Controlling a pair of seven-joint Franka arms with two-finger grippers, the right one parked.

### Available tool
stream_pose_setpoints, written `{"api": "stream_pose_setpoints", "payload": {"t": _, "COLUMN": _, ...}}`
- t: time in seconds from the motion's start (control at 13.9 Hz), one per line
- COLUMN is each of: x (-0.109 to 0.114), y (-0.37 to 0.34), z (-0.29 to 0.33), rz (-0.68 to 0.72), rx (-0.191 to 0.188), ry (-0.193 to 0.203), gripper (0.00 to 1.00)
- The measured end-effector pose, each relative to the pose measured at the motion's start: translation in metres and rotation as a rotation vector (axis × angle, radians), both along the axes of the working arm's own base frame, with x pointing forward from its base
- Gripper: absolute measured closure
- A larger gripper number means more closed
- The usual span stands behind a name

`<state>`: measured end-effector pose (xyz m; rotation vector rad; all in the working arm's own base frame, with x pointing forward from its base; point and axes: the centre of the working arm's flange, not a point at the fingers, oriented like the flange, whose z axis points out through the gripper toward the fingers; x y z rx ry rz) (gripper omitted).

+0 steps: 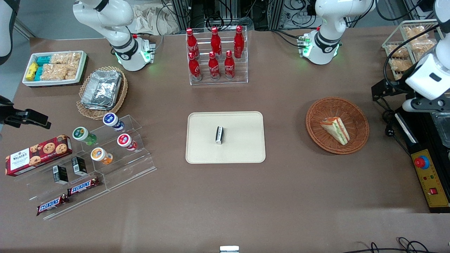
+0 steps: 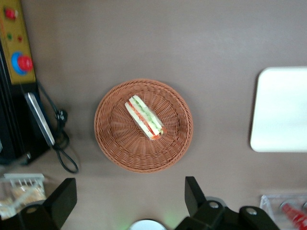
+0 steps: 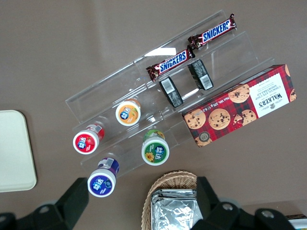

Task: Place sandwich from basket to tray
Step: 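Move the left gripper over the wicker basket toward the wrapped sandwich, then lower the left gripper around the sandwich and close on it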

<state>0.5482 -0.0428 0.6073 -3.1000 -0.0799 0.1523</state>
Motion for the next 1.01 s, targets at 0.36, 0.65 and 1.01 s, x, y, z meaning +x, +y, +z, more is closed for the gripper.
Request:
{"api": "stream_pose_setpoints", "payload": {"t": 0.36, "x": 0.001, "y": -0.023, "z": -0.081, "rz": 0.319, "rx": 0.034, "ry": -0.046, "gripper": 0.00}}
{"api": "stream_pose_setpoints", "payload": {"t": 0.65, "x": -0.029, "y": -0.028, "z": -0.185, "rz": 0.624, "rx": 0.047, "ry": -0.112, "gripper": 0.00}}
{"api": "stream_pose_setpoints", "payload": {"t": 1.01, "x": -0.070, "y": -0.015, "z": -0.274, "rz": 0.676, "rx": 0.033, "ry": -0.131, "gripper": 0.00}}
